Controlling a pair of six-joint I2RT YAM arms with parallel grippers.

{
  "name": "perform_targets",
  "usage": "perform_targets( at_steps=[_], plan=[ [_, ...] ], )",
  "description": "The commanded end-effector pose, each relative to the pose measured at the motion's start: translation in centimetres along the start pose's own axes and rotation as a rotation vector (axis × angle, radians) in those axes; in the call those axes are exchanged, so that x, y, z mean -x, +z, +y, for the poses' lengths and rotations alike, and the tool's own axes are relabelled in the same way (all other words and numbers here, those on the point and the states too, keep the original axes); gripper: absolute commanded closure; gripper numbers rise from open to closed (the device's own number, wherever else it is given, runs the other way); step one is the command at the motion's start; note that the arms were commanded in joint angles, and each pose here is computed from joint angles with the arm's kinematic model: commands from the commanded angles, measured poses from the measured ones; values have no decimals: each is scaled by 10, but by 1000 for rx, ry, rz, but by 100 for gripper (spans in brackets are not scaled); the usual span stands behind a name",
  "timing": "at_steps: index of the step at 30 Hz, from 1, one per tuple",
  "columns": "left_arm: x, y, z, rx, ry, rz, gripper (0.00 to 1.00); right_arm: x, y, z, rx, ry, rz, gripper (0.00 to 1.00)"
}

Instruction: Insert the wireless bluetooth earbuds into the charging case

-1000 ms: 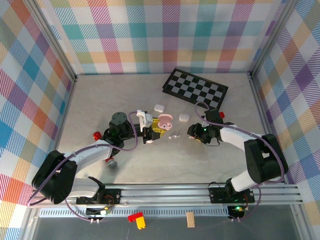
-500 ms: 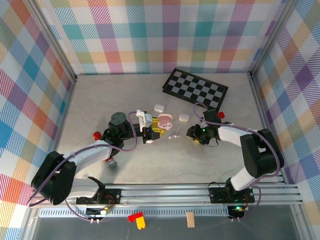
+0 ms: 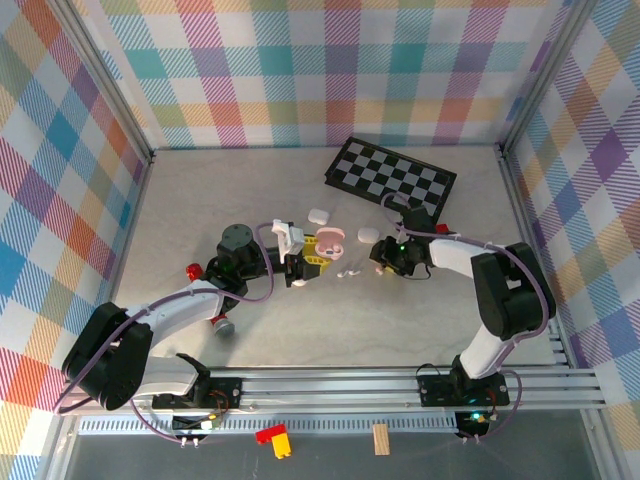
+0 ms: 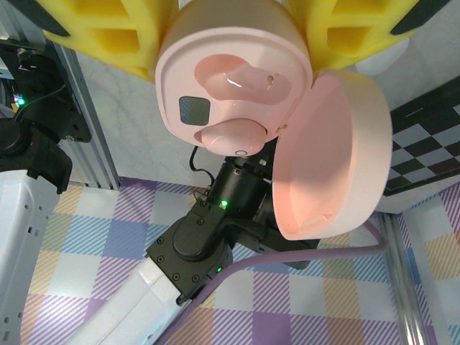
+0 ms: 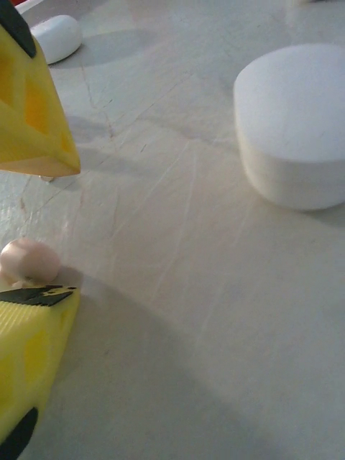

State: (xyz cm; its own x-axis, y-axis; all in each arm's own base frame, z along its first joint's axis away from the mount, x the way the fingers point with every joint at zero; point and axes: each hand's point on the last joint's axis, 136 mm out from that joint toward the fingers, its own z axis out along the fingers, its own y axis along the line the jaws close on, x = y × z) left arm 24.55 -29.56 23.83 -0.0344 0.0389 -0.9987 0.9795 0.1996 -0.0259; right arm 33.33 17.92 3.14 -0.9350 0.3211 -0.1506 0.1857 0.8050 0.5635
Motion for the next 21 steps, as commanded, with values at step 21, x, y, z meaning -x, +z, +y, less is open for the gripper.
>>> perform_targets(
  at_steps=[21],
  plan=[
    [21, -53, 59, 202, -7, -215, 69, -10, -22, -16, -529, -370, -8, 55]
  ],
)
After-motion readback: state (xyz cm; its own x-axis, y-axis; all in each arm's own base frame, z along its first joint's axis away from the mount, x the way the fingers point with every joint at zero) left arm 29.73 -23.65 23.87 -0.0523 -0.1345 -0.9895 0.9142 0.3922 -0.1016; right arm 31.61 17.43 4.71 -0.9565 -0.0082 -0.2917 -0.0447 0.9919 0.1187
